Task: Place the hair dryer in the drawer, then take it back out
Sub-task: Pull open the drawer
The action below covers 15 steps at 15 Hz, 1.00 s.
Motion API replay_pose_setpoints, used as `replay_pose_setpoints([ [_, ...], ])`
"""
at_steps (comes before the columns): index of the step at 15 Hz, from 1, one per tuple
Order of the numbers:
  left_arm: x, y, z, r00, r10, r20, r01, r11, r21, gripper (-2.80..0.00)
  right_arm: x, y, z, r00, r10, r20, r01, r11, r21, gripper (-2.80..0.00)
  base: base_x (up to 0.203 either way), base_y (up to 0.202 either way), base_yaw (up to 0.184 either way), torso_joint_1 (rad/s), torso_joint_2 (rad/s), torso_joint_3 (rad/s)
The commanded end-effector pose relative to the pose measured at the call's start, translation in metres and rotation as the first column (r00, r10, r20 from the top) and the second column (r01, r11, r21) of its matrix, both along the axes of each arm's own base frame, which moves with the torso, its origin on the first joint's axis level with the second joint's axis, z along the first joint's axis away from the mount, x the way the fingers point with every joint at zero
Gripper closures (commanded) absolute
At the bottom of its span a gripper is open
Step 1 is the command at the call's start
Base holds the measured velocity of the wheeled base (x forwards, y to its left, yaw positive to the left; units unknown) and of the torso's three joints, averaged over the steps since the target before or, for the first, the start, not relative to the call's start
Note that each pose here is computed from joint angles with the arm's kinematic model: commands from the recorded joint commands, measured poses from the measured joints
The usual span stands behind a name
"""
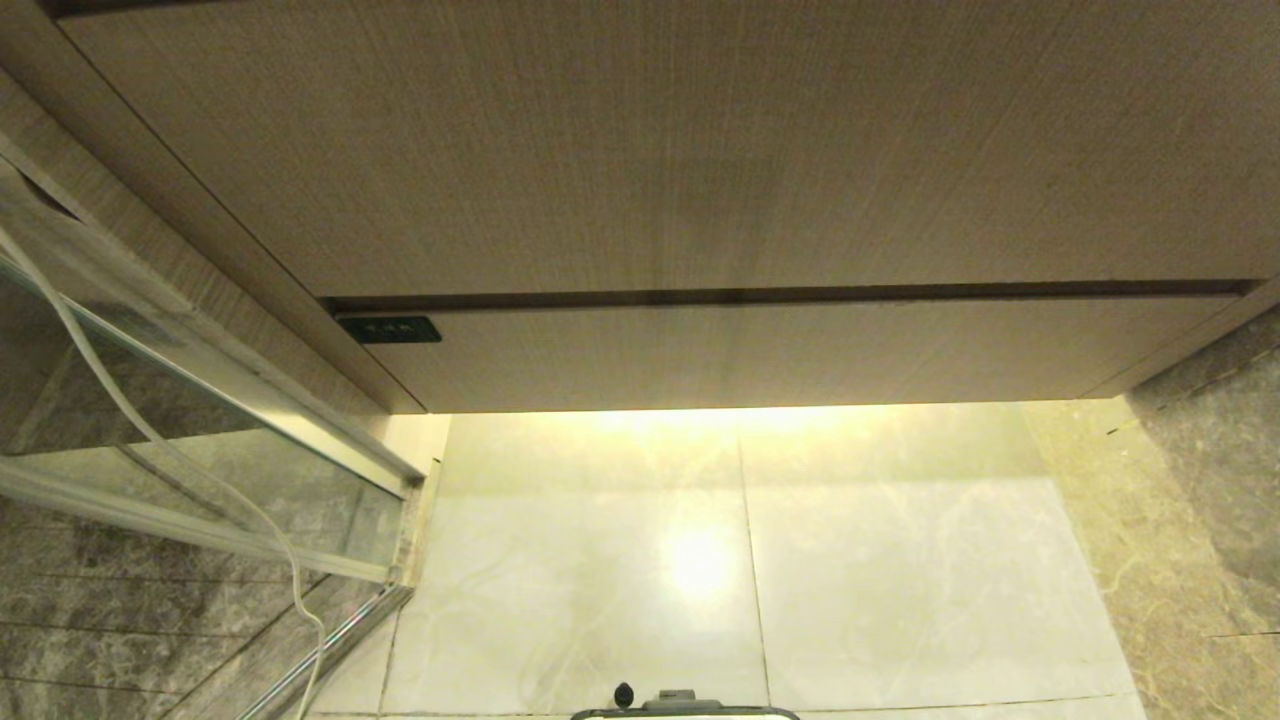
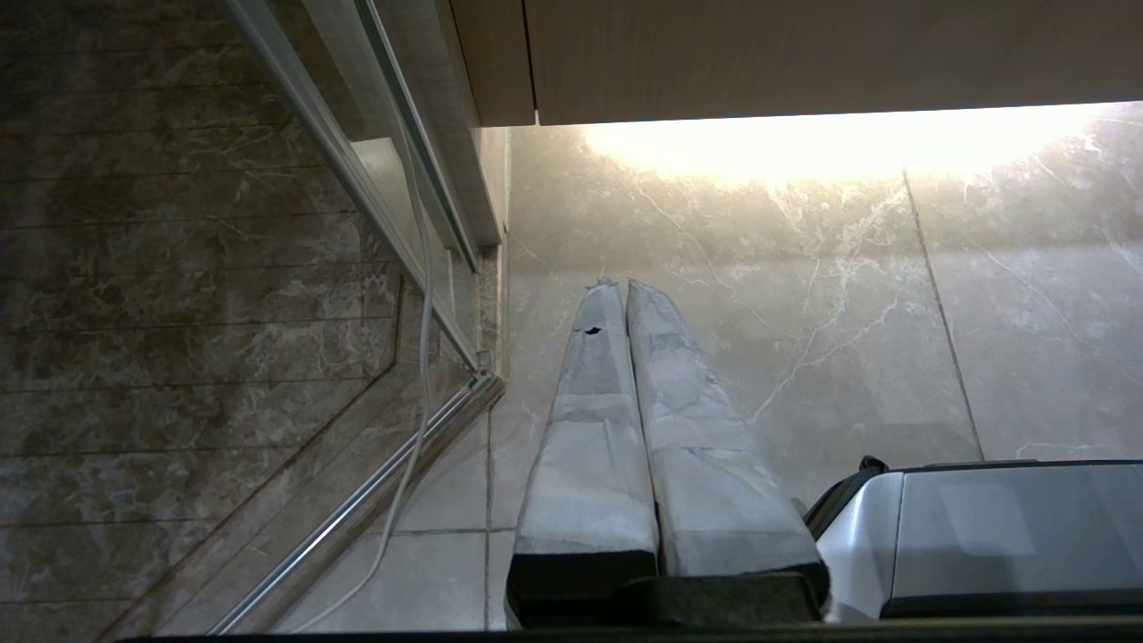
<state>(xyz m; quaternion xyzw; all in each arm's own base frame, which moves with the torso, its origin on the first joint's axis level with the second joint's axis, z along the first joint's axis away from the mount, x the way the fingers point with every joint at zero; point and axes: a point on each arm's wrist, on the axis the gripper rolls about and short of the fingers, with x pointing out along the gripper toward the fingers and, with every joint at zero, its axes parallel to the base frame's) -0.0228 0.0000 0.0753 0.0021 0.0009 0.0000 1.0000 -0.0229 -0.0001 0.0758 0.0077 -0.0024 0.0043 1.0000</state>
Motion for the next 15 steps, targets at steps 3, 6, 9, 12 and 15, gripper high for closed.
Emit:
replay_pose_setpoints([
  [3,0.0,0.0,0.0,1.0,0.0,-0.001,0.0,1.0,0.0,0.0,0.0,0.0,-0.001,1.0,0.001,-0.003,-0.001,1.0,-0.011,0.0,0.0,0.0,0.0,0.0,0.0,0.0],
  [6,0.0,0.0,0.0,1.0,0.0,0.0,0.0,1.0,0.0,0.0,0.0,0.0,-0.001,1.0,0.001,0.0,-0.001,1.0,-0.011,0.0,0.0,0.0,0.0,0.0,0.0,0.0],
  [9,0.0,0.0,0.0,1.0,0.0,-0.001,0.0,1.0,0.0,0.0,-0.001,0.0,0.004,1.0,0.0,0.007,0.0,1.0,0.004,0.0,0.0,0.0,0.0,0.0,0.0,0.0],
  [12,0.0,0.0,0.0,1.0,0.0,-0.001,0.0,1.0,0.0,0.0,-0.014,0.0,0.069,0.996,0.007,0.087,-0.007,1.0,0.003,0.0,0.0,0.0,0.0,0.0,0.0,0.0],
  [15,0.0,0.0,0.0,1.0,0.0,-0.001,0.0,1.0,0.0,0.0,0.009,0.0,0.167,1.0,0.013,0.004,-0.013,1.0,0.002,0.0,0.0,0.0,0.0,0.0,0.0,0.0],
])
